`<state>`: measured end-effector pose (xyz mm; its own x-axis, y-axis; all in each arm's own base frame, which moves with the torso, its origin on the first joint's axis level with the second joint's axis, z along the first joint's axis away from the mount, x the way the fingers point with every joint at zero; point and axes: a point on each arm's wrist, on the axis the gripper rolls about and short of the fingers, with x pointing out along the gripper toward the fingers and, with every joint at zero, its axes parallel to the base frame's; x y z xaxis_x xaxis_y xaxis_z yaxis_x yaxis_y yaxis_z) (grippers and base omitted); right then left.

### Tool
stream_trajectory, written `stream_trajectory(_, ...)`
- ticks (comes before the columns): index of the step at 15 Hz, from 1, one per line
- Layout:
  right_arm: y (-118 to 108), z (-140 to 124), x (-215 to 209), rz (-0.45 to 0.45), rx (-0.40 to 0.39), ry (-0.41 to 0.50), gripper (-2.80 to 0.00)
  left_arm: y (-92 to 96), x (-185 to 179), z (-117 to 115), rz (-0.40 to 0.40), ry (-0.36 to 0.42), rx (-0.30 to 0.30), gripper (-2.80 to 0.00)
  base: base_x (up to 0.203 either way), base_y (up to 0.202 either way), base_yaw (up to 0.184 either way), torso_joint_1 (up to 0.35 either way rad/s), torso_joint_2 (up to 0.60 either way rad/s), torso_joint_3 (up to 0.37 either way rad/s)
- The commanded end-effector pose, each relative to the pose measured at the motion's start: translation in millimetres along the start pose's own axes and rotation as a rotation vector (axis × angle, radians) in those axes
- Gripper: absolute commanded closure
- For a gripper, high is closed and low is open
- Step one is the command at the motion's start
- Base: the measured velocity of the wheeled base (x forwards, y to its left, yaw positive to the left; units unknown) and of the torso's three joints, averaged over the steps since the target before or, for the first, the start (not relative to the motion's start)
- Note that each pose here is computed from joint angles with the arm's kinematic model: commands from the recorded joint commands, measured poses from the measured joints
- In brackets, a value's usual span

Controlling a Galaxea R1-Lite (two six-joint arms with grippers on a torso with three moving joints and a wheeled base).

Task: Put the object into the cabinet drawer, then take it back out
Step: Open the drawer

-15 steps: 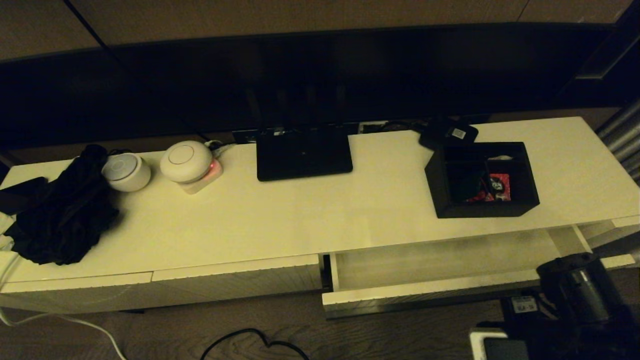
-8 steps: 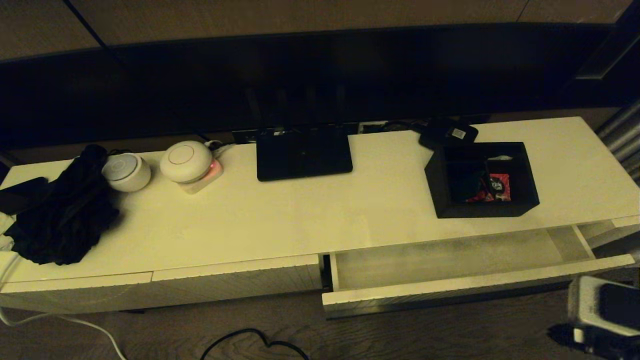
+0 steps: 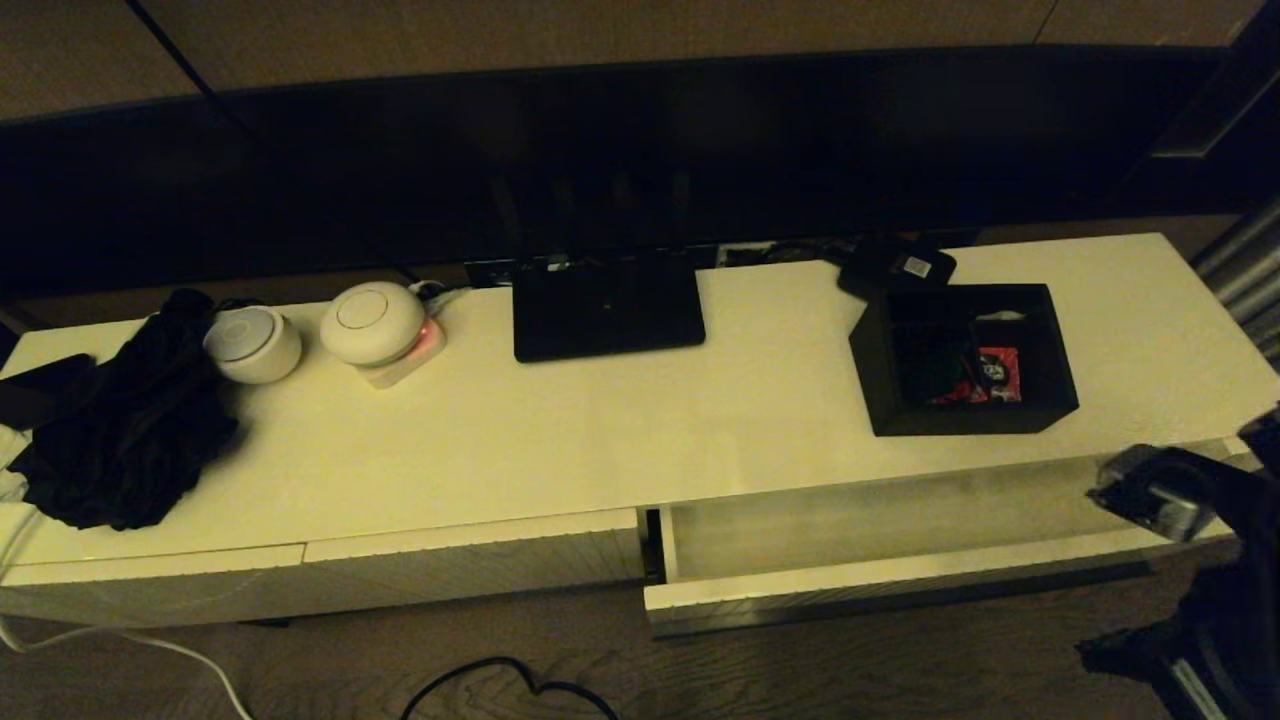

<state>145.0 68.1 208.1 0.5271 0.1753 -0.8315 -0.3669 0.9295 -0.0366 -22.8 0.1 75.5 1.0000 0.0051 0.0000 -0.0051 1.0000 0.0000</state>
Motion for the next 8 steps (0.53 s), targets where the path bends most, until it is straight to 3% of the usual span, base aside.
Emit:
stream_trajectory(1,5,20,35,-0.029,0.151,0.081,0.00,0.0,0,-1,0.001,0.003,0.000,0.00,0.000,0.000,0.000,0.000,0.00,0.000)
stream_trajectory(3,9,32,51,-0.073,0.209,0.051,0.00,0.0,0,-1,0.001,0.003,0.000,0.00,0.000,0.000,0.000,0.000,0.00,0.000)
stream_trajectory(8,11,46,74,-0.107,0.226,-0.012,0.00,0.0,0,-1,0.000,0.003,0.000,0.00,0.000,0.000,0.000,0.000,0.00,0.000)
